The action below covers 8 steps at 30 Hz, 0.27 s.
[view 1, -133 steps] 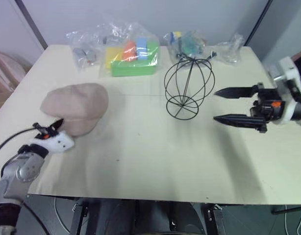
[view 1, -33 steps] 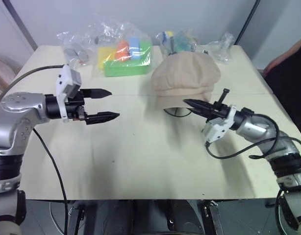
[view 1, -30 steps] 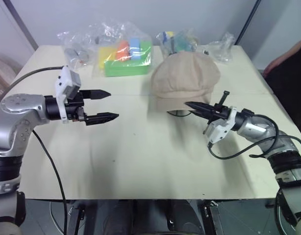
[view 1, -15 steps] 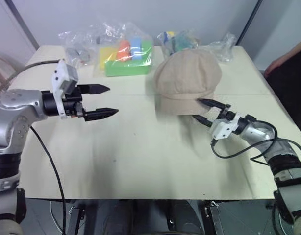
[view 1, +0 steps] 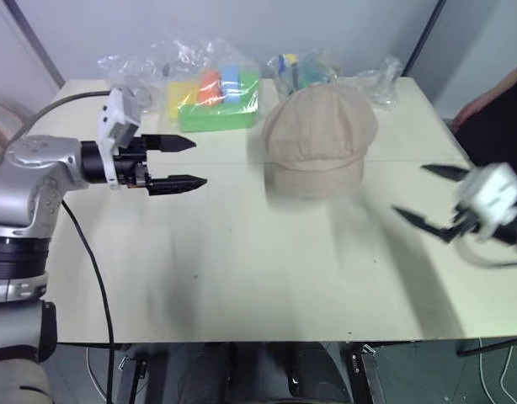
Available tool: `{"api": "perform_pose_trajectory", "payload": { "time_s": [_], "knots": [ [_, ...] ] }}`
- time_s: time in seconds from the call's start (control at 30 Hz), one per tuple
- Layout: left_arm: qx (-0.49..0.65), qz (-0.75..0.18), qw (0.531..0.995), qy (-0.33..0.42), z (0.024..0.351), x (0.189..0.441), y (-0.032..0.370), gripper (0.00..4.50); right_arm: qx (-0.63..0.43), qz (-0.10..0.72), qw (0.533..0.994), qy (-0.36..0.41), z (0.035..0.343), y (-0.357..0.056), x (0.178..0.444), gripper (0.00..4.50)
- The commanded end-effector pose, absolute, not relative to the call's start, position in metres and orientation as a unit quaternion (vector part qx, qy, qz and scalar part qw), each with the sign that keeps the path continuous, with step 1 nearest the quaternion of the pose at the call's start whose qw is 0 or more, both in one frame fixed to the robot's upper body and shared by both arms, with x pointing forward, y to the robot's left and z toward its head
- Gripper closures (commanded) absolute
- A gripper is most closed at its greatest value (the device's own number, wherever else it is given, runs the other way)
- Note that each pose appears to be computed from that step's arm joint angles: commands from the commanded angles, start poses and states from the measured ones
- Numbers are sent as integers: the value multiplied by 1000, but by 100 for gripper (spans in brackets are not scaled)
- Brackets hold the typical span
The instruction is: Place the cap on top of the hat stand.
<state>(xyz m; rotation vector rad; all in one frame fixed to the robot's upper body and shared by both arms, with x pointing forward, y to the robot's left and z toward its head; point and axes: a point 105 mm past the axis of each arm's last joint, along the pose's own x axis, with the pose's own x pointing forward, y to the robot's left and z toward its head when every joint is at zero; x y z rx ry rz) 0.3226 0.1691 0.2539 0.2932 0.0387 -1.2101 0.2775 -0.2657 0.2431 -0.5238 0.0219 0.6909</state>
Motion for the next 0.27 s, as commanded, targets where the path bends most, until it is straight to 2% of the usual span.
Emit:
{"api": "perform_pose_trajectory", "payload": {
  "time_s": [0.03, 0.1, 0.27],
  "knots": [
    [150, -563, 813, -3, 269, 323, 172, 0, -176, 398, 899, 48, 272, -264, 261, 2],
    [144, -559, 816, -11, 274, 323, 175, 0, -157, 399, 900, 79, 273, -270, 261, 2],
    [136, -548, 825, -20, 280, 325, 180, 0, -112, 398, 906, 88, 274, -277, 270, 2]
  ]
}}
